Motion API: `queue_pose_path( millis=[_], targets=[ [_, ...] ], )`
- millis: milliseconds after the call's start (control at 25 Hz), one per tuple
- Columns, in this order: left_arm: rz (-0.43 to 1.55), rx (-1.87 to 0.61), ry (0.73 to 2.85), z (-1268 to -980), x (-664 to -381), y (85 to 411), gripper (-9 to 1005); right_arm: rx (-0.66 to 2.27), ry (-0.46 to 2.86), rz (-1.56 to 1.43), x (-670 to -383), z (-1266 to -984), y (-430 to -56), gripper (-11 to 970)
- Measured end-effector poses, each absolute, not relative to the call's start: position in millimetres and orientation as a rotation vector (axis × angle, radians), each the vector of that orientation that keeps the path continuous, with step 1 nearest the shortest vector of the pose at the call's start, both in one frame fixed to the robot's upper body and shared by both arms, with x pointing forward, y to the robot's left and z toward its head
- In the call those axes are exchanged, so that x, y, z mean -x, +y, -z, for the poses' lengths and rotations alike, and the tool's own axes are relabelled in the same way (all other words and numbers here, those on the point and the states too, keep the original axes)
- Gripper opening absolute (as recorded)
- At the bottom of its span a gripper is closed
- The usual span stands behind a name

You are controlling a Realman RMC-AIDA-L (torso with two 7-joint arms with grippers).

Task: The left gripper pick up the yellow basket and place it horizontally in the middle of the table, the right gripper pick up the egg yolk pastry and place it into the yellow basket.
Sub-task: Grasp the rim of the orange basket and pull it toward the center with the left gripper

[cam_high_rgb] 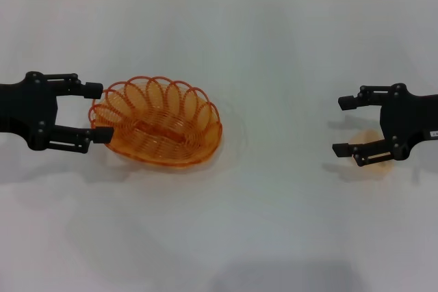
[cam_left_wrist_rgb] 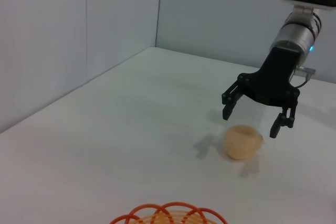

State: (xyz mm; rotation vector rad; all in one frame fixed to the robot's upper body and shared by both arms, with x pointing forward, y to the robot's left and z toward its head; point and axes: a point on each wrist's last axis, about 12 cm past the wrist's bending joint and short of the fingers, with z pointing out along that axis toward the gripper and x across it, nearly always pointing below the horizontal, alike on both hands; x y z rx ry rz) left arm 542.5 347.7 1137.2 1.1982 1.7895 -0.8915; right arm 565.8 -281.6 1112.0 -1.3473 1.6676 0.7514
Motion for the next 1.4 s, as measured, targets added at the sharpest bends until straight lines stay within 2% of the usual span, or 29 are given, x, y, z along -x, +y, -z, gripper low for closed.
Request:
queue_pose_path(
  millis=[840, 1400],
  targets=[
    [0.906, -1.198, 1.795, -1135.0, -540.6, 345.8, 835, 1.336, 1.653, -0.755, -563.4, -1109.4, -278.2, 855],
    [0.929, -0.881, 2.125, -1189.6, -554.3, 332.9, 811, 1.284, 1.601, -0.700, -544.7, -1104.7, -285.5, 854]
  ],
)
